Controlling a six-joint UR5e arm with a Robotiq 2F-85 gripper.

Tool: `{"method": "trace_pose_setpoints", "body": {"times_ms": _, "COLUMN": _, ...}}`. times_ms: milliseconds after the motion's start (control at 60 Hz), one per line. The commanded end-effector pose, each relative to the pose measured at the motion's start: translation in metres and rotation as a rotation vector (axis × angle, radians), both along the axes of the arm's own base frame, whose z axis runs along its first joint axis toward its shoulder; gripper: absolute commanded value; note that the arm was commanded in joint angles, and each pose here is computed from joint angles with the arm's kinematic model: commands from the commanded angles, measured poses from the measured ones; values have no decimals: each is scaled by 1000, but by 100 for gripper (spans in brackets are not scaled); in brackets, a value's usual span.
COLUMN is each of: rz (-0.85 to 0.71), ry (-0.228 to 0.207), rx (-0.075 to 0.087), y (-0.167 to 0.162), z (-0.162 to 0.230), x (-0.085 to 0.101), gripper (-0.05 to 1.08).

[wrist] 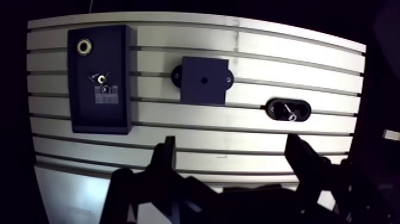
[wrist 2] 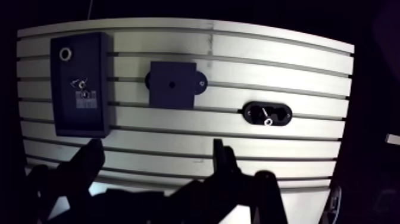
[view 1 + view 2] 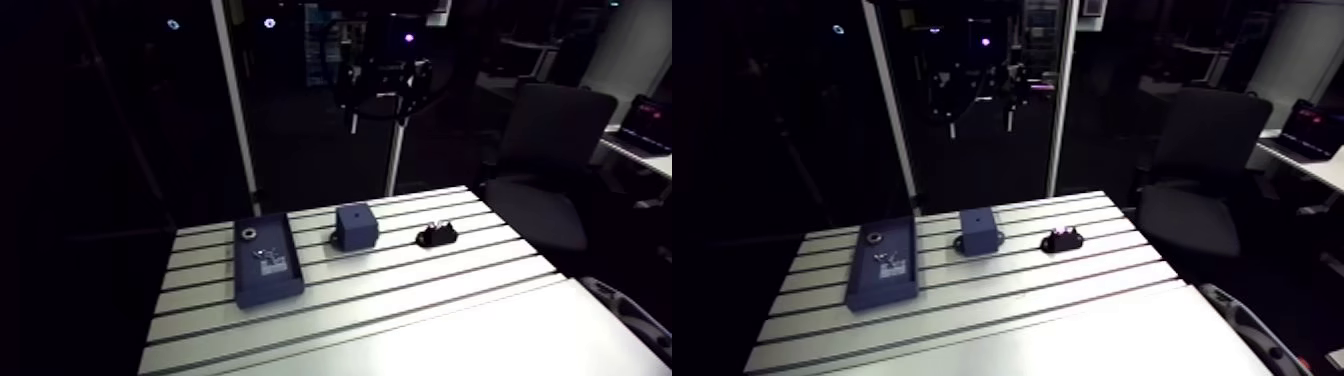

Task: Pick up the M10 bolt and insert it into the hole until fully seated.

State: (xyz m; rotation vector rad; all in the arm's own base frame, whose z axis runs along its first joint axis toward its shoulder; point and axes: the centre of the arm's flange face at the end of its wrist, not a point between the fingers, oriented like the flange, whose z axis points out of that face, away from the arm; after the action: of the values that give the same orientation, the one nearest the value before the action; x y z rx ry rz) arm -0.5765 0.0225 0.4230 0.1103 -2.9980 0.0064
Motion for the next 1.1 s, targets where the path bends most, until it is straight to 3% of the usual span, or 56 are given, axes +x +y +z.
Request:
{"method": "trace_pose_setpoints", "body": {"times_ms": 17, "rz": -56, "ry": 93, "rx": -31, "y": 82, "z": -31, "x": 10, "gripper": 1}}
{"method": "trace_pose_setpoints", "body": {"times_ms": 317, "rz": -103, "ry": 145, "rx": 4, "y": 112, "z": -55, "x": 23, "gripper": 1}}
{"method": "trace_pose_setpoints", "body": {"times_ms": 433, "rz": -105, "ry": 142, "rx": 3, "y": 113, "z": -69, "x": 24, "gripper": 1}}
{"method": "trace_pose_setpoints", "body": {"times_ms": 700, "rz": -140, "ry": 100, "rx": -18, "y": 138, "z": -105, "x": 22, "gripper": 1}}
{"method": "trace_pose_setpoints", "body": {"times_ms": 1100, "rz": -49, "ry": 64, "rx": -12, "y": 158, "z": -137, "x": 14, "gripper": 1}}
